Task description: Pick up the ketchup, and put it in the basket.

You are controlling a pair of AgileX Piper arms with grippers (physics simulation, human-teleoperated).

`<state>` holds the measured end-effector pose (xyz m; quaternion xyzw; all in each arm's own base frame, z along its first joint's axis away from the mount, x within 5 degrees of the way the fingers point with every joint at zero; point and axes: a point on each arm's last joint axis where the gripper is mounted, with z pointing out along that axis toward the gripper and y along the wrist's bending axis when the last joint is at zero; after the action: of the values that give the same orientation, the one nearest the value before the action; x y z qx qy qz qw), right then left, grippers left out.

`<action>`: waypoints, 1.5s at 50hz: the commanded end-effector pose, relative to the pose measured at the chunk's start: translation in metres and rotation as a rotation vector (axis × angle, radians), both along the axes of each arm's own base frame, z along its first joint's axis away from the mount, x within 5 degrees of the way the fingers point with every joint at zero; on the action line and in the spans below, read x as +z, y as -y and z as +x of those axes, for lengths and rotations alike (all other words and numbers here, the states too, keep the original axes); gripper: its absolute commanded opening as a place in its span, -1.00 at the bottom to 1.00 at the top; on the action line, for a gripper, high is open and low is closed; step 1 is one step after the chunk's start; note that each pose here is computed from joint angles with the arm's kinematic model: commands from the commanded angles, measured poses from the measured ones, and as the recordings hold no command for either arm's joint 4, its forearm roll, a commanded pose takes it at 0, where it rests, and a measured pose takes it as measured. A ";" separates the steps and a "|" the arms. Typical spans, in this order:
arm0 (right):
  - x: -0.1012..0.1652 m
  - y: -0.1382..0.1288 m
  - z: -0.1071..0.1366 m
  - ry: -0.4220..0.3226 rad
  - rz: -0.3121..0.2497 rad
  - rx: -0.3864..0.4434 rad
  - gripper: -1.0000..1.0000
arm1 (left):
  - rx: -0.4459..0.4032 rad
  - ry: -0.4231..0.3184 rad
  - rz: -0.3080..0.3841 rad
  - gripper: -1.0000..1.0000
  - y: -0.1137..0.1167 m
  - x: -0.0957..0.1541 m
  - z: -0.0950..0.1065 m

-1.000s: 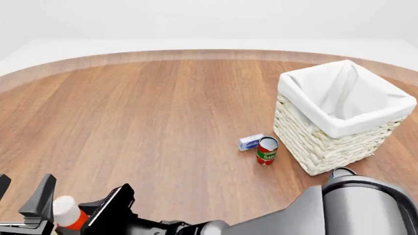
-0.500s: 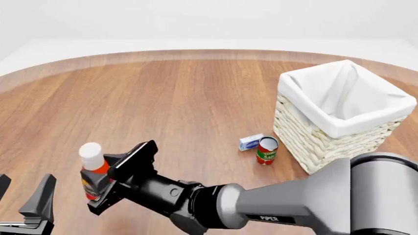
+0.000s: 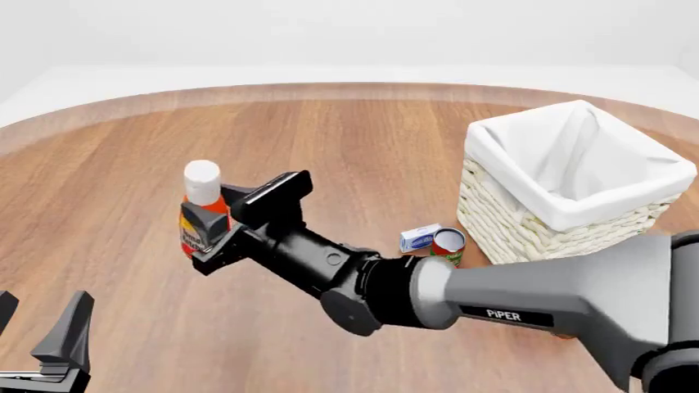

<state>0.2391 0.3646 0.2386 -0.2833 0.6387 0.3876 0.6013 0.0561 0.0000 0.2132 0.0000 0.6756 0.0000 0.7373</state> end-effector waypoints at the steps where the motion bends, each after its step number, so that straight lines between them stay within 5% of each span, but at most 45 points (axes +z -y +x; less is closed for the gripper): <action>1: 0.020 0.025 0.011 0.034 0.046 -0.055 -1.00 | 0.000 0.000 0.000 1.00 0.000 0.000 0.000; 42: 0.077 0.176 0.022 0.260 0.154 -0.376 -1.00 | 0.000 0.000 0.000 1.00 0.000 0.000 0.000; 55: 0.085 0.205 0.026 0.316 0.128 -0.468 -1.00 | 0.000 0.000 0.000 1.00 0.000 0.000 0.000; 75: 0.089 0.271 0.043 0.403 -0.018 -0.705 -1.00 | 0.000 0.000 0.000 1.00 0.000 0.000 0.000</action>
<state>0.2766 0.1198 0.3237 -0.1374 0.5693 0.1387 0.7986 0.0561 0.0000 0.2132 0.0000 0.6756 0.0000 0.7373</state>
